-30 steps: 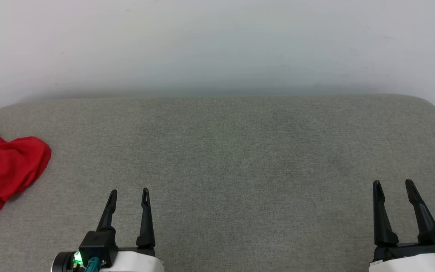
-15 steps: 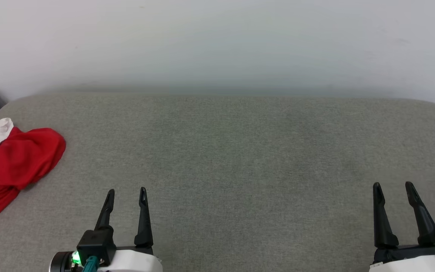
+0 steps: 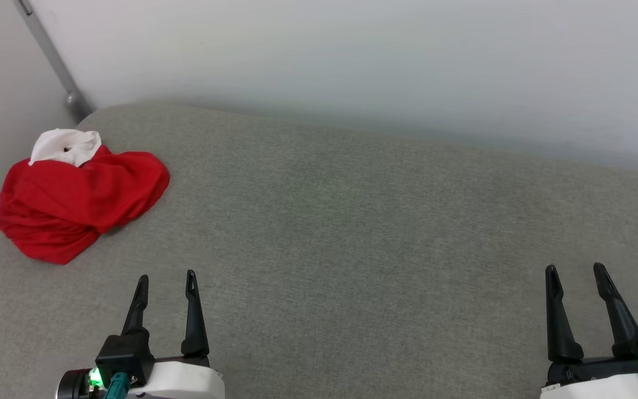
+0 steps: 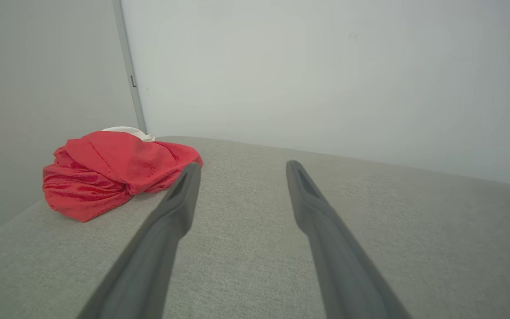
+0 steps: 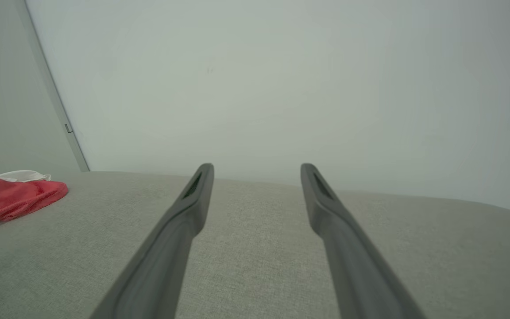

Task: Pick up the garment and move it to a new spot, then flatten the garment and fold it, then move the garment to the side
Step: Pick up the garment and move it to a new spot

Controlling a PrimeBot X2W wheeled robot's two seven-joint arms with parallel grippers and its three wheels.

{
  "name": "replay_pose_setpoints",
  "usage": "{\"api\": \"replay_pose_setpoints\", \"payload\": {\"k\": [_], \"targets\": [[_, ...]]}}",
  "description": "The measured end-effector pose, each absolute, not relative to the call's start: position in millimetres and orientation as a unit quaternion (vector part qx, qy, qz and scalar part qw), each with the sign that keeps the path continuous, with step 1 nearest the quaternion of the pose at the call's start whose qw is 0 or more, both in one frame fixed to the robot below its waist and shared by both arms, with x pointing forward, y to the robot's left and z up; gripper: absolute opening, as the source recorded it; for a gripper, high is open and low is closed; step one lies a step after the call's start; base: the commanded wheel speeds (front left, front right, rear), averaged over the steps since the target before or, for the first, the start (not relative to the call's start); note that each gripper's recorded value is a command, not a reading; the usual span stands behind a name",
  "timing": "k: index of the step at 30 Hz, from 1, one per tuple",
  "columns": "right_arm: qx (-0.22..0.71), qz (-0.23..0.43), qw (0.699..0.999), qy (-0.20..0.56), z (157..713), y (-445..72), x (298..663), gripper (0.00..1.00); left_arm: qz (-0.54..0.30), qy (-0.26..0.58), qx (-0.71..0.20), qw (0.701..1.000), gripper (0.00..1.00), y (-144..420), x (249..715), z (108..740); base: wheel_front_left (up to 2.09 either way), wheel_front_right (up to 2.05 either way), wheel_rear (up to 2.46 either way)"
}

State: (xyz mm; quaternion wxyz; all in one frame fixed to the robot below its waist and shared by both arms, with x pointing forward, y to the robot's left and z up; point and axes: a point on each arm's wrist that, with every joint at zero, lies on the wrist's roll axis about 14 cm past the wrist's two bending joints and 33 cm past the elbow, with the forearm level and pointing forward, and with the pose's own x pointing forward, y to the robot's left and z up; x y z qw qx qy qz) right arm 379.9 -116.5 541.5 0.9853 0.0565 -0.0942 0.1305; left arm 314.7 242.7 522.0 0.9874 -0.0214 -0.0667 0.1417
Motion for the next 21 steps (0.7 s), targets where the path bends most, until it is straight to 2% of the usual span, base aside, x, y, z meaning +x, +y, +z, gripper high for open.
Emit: {"api": "replay_pose_setpoints", "payload": {"k": [21], "targets": [[0.063, 0.268, 0.958, -0.082, 532, -15, 409, 1.0, 0.292, -0.064, -0.02, 0.954, 1.0, 317, 251, 523, 0.0, 0.0, 0.0]]}}
